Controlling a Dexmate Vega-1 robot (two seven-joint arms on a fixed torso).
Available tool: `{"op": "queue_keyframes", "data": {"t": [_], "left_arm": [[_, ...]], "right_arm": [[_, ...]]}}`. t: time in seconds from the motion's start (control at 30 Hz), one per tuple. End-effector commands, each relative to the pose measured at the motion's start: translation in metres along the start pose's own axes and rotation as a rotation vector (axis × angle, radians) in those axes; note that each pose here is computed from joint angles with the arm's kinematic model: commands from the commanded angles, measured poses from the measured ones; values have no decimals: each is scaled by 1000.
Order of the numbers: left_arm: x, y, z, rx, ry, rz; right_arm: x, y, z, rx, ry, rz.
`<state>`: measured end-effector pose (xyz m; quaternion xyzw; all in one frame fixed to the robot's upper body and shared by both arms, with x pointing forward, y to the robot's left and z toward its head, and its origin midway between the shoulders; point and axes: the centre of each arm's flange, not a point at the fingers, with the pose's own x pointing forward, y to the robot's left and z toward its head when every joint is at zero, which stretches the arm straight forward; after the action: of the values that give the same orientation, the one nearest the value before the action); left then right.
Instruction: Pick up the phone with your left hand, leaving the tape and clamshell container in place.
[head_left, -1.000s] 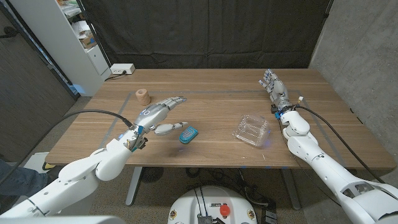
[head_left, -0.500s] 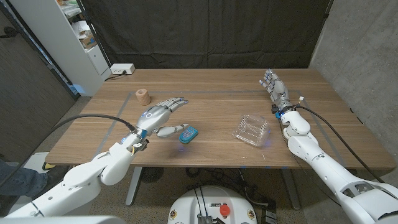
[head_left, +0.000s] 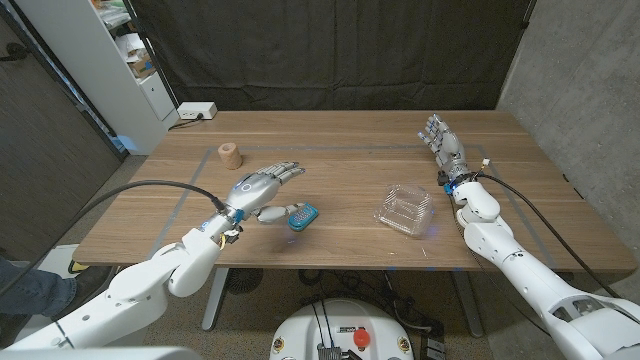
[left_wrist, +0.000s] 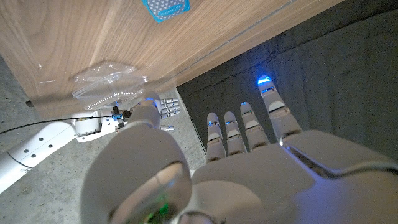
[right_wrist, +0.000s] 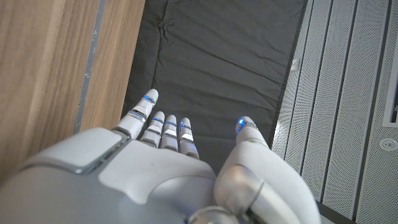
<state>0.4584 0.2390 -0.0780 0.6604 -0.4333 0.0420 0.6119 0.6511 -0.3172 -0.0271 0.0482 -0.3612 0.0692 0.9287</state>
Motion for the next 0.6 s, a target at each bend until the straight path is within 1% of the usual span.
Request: {"op": "queue_keyframes", "data": {"t": [0.03,0.23,0.37,0.6], "left_arm": [[-1,-8,2,28,13,-34],[-1,-12,1,36,22,-44],[0,-15,2,35,19,-53],[3,-24,0,29,32,-86]], "right_arm": [[-3,0,-1,2,0,-5],[-4,2,0,-1,3,-5],[-3,2,1,-4,2,-6],[-1,3,2,-7,3,-5]]}}
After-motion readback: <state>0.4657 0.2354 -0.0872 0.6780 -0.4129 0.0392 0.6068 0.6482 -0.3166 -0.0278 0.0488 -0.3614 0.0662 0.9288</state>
